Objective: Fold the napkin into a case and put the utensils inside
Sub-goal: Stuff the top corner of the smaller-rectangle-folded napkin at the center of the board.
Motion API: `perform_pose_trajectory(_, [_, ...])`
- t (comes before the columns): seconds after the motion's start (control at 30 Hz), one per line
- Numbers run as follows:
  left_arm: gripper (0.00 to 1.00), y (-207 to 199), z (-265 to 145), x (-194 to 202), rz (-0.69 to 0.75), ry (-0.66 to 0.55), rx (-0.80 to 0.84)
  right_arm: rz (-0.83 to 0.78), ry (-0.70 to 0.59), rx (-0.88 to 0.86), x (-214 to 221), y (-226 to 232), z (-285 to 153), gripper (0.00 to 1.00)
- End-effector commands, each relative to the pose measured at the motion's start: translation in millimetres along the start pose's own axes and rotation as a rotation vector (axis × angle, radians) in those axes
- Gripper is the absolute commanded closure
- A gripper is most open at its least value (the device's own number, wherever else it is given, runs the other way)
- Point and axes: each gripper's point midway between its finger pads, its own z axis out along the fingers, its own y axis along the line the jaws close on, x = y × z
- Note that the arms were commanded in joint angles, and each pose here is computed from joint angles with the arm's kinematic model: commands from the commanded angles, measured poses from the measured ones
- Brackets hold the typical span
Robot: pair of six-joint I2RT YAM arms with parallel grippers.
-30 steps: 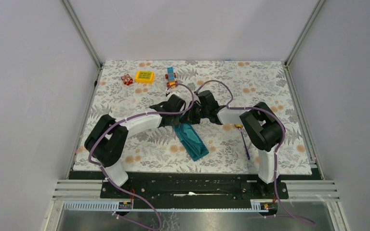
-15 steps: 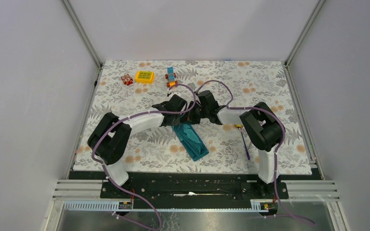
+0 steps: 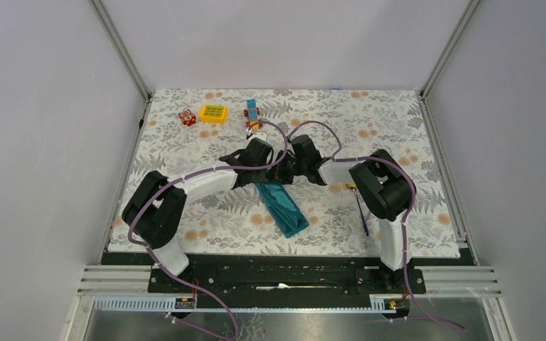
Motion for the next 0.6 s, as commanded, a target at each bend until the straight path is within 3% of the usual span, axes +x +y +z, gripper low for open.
perform_pose_trajectory(0.0, [1.0, -18, -12, -24, -0.018, -0.086, 0.087, 0.011, 0.025, -0.086, 2, 15, 15, 1.0])
perform_pose_trajectory(0.3, [1.0, -9, -9, -9, -0.033, -0.06, 0.063, 0.0, 0.017, -0.137, -11, 12, 27, 1.0])
perform_pose_trajectory(0.4, [1.0, -3, -10, -7, -0.038, -0.06, 0.043, -0.014, 0.0, -0.157, -18, 19, 11, 0.83])
perform_pose_trajectory(0.57, [1.0, 3, -9, -2, -0.07, -0.053, 0.046, -0.032, 0.015, -0.192, -11, 26, -10, 0.69])
